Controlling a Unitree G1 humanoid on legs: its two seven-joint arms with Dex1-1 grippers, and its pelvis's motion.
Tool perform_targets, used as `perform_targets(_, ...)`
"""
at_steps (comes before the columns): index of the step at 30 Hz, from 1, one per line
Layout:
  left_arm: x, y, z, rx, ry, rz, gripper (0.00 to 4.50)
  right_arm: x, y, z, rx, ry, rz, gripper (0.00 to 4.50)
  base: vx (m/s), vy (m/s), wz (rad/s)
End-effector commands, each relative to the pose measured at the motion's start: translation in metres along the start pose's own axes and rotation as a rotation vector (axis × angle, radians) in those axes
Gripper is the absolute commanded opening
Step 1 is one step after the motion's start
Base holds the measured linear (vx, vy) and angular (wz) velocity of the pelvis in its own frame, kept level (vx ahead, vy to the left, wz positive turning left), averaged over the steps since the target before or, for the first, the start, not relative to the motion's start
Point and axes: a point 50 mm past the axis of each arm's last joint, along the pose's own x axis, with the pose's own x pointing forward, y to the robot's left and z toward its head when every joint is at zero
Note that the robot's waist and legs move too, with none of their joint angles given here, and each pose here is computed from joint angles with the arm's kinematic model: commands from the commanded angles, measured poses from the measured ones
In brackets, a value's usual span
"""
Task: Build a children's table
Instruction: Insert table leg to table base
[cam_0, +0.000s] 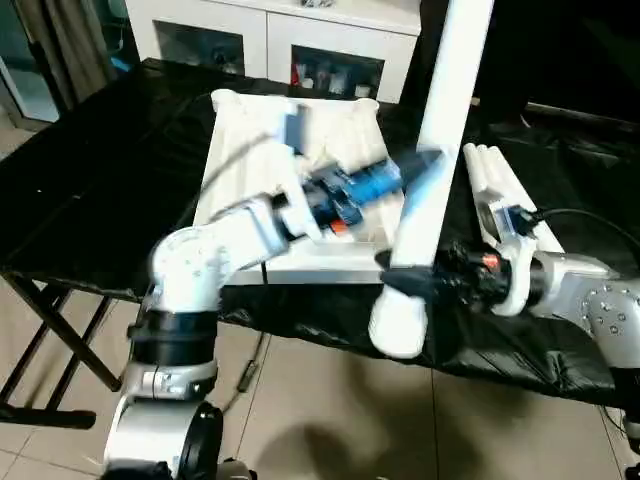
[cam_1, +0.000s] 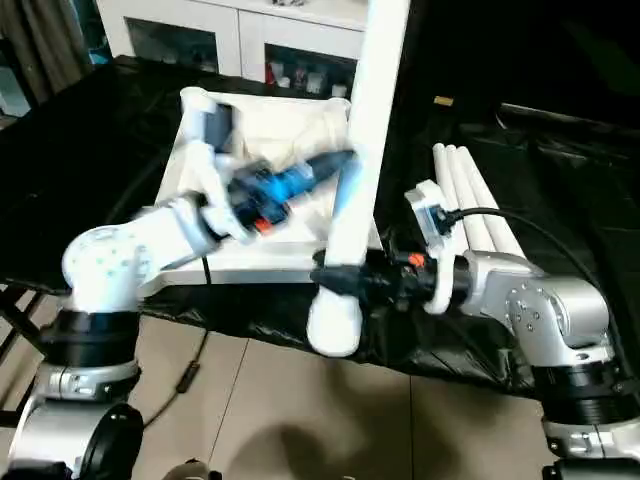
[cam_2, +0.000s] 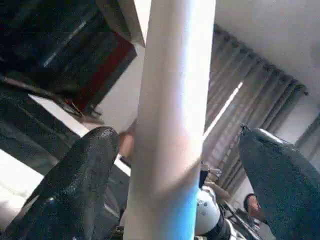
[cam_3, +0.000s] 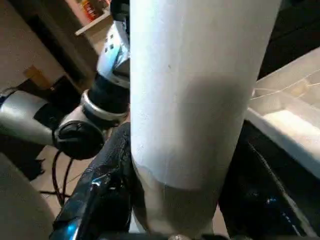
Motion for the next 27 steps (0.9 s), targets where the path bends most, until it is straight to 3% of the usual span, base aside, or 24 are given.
perform_targets(1, 0.008, 0.0, -0.003, -0.012, 0.038, 0.008, 4.33, -0.001, 0.003, 0.006, -0.035, 0.025, 0.009, 1.86, 0.0, 0.0, 0.0)
perform_targets(7, 0.011, -0.003, 0.004, -0.03, -0.026, -0.03, 4.08, 0.0, 0.001, 0.003, -0.041, 0.053, 0.006, 1.86, 0.0, 0.0, 0.0)
perform_targets(16, 0.011, -0.002, 0.0, -0.029, 0.002, -0.028, 3.52, 0.001, -0.001, 0.001, -0.043, 0.061, 0.0, 1.86, 0.0, 0.0, 0.0)
perform_targets(21, 0.012, -0.001, -0.007, 0.042, 0.065, 0.007, 3.07, 0.001, -0.005, 0.001, -0.046, 0.063, -0.016, 1.86, 0.0, 0.0, 0.0)
perform_targets(27, 0.011, 0.005, -0.004, 0.072, 0.036, 0.048, 2.48, 0.002, -0.006, 0.002, -0.052, 0.055, -0.023, 1.86, 0.0, 0.0, 0.0)
